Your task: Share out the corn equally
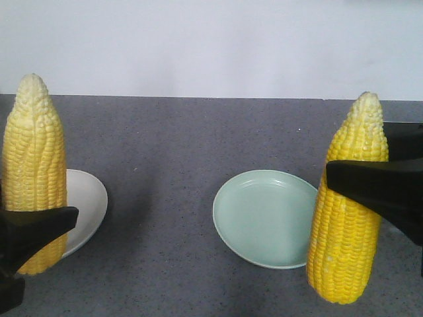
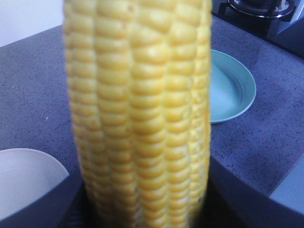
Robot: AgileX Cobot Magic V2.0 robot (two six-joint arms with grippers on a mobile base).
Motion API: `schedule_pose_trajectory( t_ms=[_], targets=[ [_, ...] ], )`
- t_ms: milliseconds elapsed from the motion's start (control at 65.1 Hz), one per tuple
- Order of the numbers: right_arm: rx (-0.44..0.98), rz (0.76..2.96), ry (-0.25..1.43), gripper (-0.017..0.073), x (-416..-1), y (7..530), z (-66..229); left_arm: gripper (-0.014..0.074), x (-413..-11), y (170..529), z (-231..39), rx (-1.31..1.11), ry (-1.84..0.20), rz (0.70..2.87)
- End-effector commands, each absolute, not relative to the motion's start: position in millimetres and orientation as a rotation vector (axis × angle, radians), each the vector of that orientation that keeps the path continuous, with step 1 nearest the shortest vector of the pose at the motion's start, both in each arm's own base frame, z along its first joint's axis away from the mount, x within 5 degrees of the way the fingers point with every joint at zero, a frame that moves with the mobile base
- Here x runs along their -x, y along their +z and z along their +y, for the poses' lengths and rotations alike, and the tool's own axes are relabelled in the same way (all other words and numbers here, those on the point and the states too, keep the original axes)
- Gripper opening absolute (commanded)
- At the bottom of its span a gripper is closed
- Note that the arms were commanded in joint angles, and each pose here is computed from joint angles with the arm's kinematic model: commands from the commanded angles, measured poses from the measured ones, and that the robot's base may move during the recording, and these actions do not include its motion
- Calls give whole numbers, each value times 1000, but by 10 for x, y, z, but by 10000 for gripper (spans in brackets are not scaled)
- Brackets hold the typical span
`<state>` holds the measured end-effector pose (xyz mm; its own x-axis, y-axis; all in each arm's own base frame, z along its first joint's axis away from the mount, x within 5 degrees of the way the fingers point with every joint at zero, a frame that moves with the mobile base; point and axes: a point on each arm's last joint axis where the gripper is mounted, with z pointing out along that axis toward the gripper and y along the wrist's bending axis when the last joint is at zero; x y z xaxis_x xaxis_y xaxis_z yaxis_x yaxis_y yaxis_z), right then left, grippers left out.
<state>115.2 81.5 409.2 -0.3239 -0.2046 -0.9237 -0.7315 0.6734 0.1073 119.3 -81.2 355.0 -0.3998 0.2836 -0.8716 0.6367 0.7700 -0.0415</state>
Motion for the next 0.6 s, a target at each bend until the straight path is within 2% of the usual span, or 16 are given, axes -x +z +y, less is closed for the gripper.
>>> schedule_pose_trajectory(
  t_ms=[0,584],
  targets=[
    [686,1793,644,225,-1154,4218,801,278,-1205,3679,-821,-646,-485,1920],
    [686,1793,644,225,-1154,4218,801,278,-1205,3679,-821,-646,-485,1920]
  ],
)
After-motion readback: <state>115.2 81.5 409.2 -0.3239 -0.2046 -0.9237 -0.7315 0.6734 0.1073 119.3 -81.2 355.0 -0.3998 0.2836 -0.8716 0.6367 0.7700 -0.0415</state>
